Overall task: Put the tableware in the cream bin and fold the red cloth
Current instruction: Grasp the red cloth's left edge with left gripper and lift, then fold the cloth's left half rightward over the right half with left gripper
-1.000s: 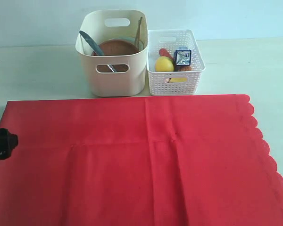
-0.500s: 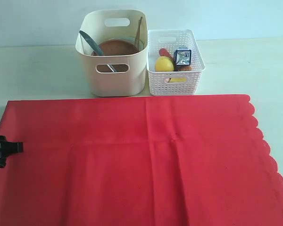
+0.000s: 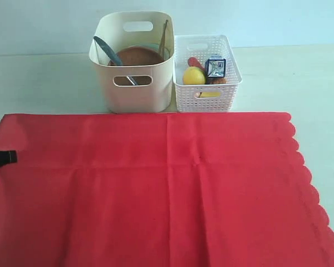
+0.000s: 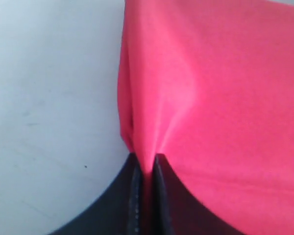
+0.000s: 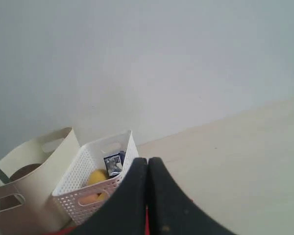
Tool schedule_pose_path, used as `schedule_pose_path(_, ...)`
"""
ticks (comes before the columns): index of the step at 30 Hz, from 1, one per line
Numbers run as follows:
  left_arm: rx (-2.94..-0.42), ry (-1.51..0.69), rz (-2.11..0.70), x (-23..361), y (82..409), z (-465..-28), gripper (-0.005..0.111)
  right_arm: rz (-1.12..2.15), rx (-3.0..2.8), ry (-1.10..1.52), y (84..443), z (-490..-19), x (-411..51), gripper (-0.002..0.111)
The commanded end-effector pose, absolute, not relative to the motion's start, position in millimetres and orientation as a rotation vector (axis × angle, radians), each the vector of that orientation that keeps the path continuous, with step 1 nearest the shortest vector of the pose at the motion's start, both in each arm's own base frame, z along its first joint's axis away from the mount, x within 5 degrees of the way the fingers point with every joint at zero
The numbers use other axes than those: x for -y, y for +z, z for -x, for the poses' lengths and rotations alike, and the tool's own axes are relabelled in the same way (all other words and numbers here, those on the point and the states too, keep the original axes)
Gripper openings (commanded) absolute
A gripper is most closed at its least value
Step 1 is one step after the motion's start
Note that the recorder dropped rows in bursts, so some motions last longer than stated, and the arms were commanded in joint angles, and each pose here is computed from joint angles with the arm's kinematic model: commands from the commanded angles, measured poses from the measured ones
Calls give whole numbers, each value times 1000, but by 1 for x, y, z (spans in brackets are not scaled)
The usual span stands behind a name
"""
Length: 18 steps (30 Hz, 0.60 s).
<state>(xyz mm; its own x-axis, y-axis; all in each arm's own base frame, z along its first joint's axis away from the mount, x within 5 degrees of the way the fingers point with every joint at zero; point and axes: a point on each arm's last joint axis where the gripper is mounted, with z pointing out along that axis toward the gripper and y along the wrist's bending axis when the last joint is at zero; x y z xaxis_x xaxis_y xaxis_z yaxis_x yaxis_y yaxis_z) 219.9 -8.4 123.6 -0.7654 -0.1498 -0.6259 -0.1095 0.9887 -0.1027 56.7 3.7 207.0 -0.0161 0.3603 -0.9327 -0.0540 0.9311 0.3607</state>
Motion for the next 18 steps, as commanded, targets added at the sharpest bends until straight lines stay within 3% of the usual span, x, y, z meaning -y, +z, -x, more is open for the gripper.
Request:
schedule_pose_path(1,-2416,-50,125,2,157,-223,0,-263,-1582,346,203,-56,-4,0)
schedule_pose_path(8,-2332,-120,-74,31,212,-219,0,-192,-1829,374,192,-76,-13,0)
schedule_pose_path(18,-2172,-360,-444,116,267,-211,0,19,-2298,338,162,-124,-43,0)
